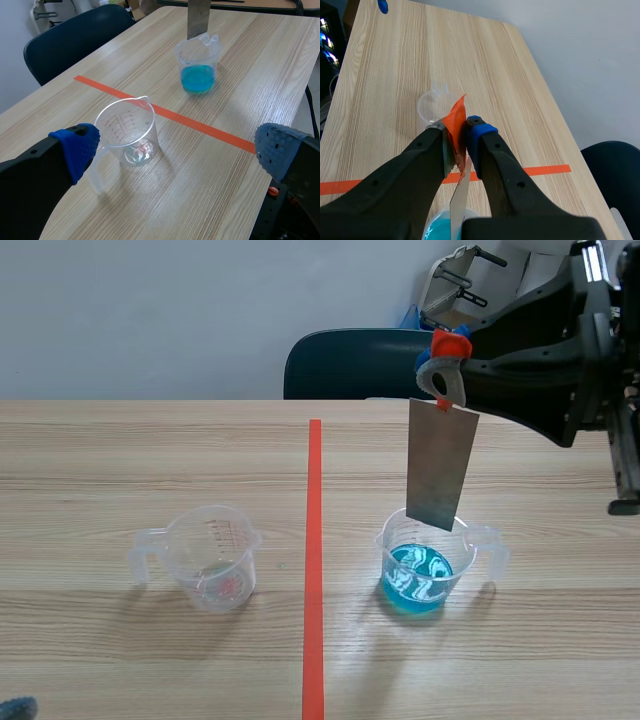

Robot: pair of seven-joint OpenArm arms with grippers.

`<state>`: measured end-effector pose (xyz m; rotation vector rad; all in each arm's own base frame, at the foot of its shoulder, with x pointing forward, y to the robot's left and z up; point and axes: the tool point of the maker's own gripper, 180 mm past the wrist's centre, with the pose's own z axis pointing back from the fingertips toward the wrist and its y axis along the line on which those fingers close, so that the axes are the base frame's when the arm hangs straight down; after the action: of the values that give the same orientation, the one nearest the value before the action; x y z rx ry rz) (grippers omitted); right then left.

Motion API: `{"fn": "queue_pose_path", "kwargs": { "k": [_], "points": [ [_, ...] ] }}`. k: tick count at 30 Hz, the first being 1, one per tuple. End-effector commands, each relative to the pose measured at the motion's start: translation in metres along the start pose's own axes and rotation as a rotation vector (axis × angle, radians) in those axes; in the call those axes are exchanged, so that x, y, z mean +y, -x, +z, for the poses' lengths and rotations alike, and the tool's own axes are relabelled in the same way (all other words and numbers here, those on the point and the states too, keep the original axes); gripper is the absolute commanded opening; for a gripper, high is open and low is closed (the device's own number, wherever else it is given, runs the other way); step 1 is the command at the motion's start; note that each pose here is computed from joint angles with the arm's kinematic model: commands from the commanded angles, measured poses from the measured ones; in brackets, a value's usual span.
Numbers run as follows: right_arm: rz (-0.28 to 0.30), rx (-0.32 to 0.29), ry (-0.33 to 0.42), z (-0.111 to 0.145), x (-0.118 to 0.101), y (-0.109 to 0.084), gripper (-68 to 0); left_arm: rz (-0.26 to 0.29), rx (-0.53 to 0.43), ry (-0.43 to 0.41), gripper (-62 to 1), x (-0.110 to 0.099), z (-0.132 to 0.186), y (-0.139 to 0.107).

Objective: Do the redox reaction experiment

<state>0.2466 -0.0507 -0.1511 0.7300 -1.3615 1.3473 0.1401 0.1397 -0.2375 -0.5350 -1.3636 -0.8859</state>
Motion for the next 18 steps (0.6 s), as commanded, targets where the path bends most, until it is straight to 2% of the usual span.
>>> {"fn": "queue_pose_path", "kwargs": {
  "k": [1, 11, 14, 18],
  "points": [
    [0.036, -0.033, 0.006, 0.002, -0.008, -0.016, -66.9, 0.005, -0.046, -0.01, 1.4, 0.0, -0.004, -0.01],
    [0.064, -0.058, 0.018, -0.002, -0.014, -0.024, -66.9, 0.005, -0.046, -0.01, 1.4, 0.0, -0.004, -0.01],
    [0.076, -0.055, 0.015, -0.008, -0.016, -0.025, -66.9, 0.001, -0.046, -0.013, 1.4, 0.001, -0.004, -0.01],
    [0.095, -0.083, -0.006, -0.018, -0.015, -0.033, -66.9, 0.002, -0.046, -0.013, 1.4, 0.001, -0.004, -0.01]
  ]
}}
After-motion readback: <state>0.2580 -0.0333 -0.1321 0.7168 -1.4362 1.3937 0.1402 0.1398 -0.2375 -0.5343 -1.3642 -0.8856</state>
